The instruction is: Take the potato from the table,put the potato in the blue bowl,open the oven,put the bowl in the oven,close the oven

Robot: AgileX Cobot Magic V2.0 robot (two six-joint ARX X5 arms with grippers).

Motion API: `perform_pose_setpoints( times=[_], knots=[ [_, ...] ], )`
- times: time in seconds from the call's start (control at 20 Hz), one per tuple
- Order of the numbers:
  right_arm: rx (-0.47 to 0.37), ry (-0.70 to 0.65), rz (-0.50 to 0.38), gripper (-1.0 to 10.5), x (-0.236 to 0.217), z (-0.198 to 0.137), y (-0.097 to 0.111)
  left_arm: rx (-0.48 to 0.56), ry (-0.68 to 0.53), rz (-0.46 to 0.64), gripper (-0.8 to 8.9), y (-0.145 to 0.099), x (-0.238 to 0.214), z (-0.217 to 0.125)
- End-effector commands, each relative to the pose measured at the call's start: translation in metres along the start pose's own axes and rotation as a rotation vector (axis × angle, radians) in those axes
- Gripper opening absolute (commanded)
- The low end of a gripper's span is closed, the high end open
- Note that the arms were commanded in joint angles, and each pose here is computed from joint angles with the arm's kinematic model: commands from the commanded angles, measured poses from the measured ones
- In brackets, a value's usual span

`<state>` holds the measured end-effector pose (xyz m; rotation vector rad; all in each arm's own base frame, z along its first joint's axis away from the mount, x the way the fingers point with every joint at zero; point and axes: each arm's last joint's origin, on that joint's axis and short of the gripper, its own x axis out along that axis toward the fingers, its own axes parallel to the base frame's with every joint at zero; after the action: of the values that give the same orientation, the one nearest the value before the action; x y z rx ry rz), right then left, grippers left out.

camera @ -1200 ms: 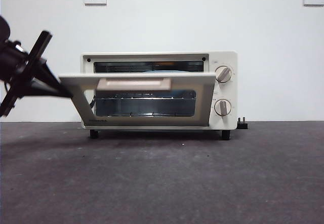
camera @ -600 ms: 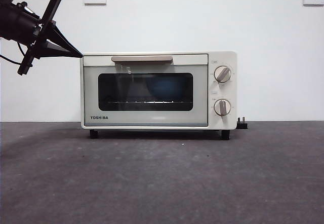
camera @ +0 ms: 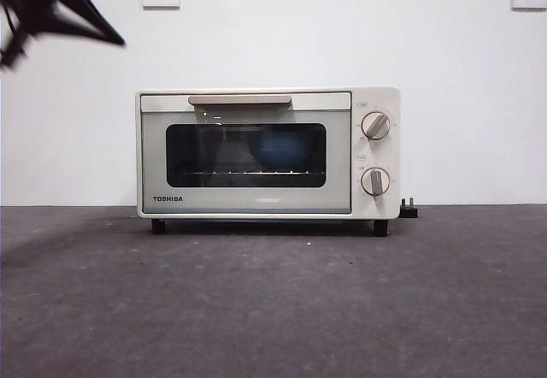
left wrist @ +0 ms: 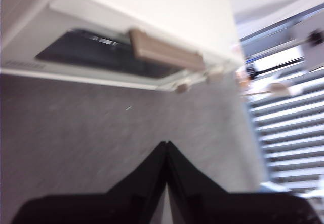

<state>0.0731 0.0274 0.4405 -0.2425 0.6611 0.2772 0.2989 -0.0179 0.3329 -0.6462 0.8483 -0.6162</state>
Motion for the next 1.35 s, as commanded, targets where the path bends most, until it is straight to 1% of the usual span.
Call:
perform_pose_setpoints(
  times=[0.05, 0.15, 0.2, 0.35, 0.45, 0.65, 0.95, 1.0, 1.05, 1.1, 1.2, 1.25, 1.35],
  knots=[
    [0.007, 0.027, -0.033, 0.0, 0.001, -0.003, -0.001, 0.222, -0.014, 0.166, -0.08, -0.031, -0.031, -0.025],
    [0.006, 0.028, -0.051, 0.0, 0.001, -0.003, -0.001, 0.339, -0.048, 0.254, -0.05, -0.058, -0.061, -0.049],
    [0.007, 0.028, -0.055, 0.0, 0.001, -0.003, -0.001, 0.378, -0.071, 0.263, -0.05, -0.070, -0.076, -0.061],
    [0.005, 0.036, -0.055, 0.0, 0.003, -0.001, -0.001, 0.445, -0.165, 0.240, -0.04, -0.095, -0.115, -0.093],
    [0.004, 0.043, -0.055, 0.0, 0.005, 0.000, -0.001, 0.491, -0.230, 0.224, -0.04, -0.106, -0.133, -0.109],
    [0.001, 0.059, -0.054, 0.0, 0.010, 0.002, 0.000, 0.533, -0.289, 0.207, -0.04, -0.115, -0.149, -0.125],
    [-0.009, 0.119, -0.051, 0.0, 0.029, 0.012, 0.002, 0.520, -0.285, 0.220, -0.04, -0.113, -0.147, -0.122],
    [-0.012, 0.133, -0.050, 0.0, 0.033, 0.014, 0.002, 0.559, -0.289, 0.226, -0.04, -0.112, -0.147, -0.123],
    [-0.015, 0.149, -0.049, 0.0, 0.038, 0.016, 0.003, 0.644, -0.314, 0.227, -0.04, -0.111, -0.146, -0.123],
    [-0.017, 0.164, -0.049, 0.0, 0.043, 0.018, 0.003, 0.671, -0.347, 0.222, -0.04, -0.107, -0.143, -0.123],
    [-0.022, 0.195, -0.047, 0.0, 0.052, 0.022, 0.005, 0.780, -0.472, 0.224, -0.04, -0.091, -0.130, -0.127],
    [-0.026, 0.215, -0.046, 0.0, 0.059, 0.024, 0.005, 0.836, -0.554, 0.246, -0.04, -0.079, -0.122, -0.133],
    [-0.033, 0.254, -0.043, 0.0, 0.071, 0.029, 0.007, 0.905, -0.674, 0.298, -0.04, -0.052, -0.106, -0.150]
  ],
)
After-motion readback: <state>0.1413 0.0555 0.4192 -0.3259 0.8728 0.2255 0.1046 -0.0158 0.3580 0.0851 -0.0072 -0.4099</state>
